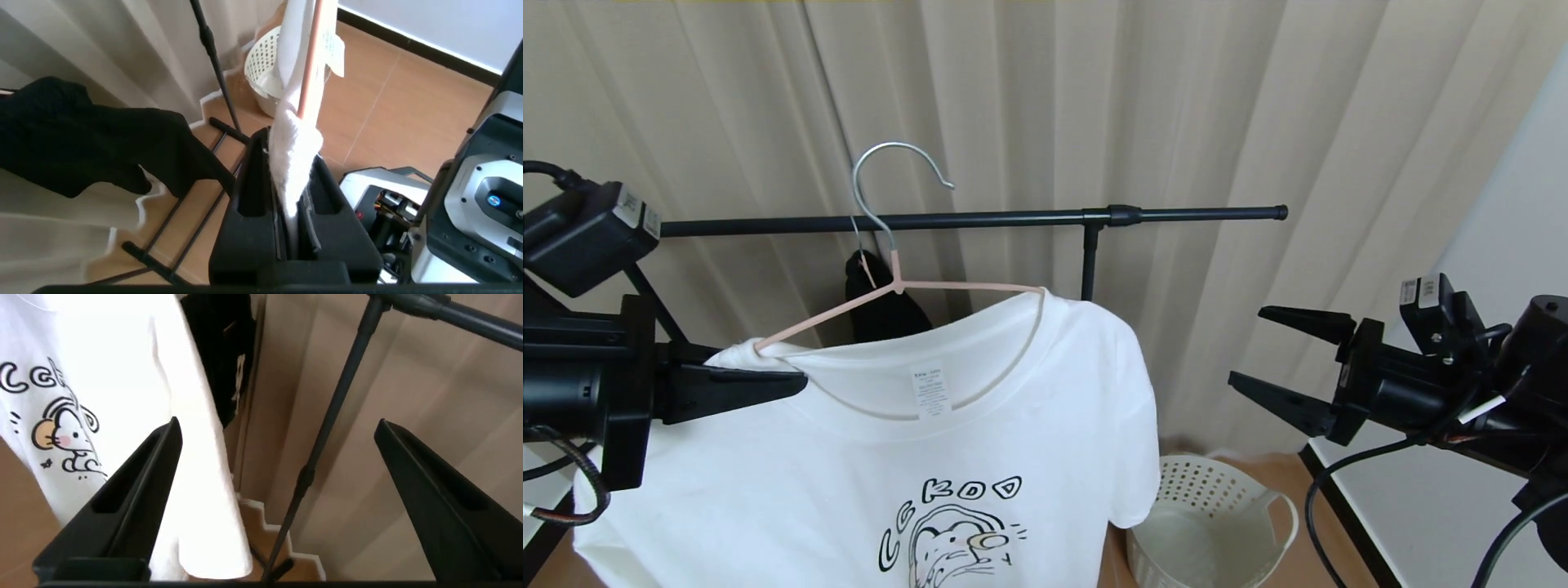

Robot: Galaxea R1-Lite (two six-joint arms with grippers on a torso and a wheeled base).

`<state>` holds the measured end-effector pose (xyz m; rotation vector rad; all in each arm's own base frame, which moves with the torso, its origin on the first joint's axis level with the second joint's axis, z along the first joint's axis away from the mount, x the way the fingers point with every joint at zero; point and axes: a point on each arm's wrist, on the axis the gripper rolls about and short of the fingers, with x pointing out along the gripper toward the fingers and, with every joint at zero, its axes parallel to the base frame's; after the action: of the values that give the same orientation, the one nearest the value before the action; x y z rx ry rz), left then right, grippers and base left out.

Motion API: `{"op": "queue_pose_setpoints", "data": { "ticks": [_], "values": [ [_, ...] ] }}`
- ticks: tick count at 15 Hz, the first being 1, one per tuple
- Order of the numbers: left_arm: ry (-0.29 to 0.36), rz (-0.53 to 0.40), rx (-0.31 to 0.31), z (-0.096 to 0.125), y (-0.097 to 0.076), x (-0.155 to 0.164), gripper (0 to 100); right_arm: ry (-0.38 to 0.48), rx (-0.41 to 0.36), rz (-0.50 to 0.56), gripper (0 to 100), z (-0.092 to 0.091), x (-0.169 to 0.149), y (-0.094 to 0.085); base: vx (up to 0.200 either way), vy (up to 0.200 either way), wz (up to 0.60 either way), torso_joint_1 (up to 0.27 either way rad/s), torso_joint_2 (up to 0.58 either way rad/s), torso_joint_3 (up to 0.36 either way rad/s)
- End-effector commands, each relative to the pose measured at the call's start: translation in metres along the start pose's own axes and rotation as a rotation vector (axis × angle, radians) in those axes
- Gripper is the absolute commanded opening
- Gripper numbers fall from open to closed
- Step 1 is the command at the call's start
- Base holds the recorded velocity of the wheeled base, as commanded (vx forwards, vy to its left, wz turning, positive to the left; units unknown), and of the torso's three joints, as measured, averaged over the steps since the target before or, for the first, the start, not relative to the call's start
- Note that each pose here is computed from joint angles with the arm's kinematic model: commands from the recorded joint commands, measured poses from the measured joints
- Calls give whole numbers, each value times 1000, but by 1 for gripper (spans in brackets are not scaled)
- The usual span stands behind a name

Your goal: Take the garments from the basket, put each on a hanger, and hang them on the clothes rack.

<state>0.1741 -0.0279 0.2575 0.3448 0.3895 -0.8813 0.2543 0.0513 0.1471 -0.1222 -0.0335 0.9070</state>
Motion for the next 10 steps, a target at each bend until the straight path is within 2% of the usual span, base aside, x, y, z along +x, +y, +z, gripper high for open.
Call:
{"op": "queue_pose_setpoints", "data": {
  "ticks": [1, 4, 8, 10],
  "values": [
    [15, 7, -60, -8, 6, 7, 0, -43, -2, -2, 100, 17, 2, 11, 0, 0, 0, 0, 0, 0],
    [52, 47, -135, -13, 17, 20, 0, -34, 11, -43, 100, 26, 10, 22, 0, 0, 0, 0, 0, 0],
    [101, 125, -200, -17, 30, 36, 0, -12, 27, -46, 100, 26, 12, 21, 0, 0, 0, 0, 0, 0],
    [99, 140, -218, -17, 34, 42, 0, -10, 28, -46, 100, 25, 12, 20, 0, 0, 0, 0, 0, 0]
  ]
}}
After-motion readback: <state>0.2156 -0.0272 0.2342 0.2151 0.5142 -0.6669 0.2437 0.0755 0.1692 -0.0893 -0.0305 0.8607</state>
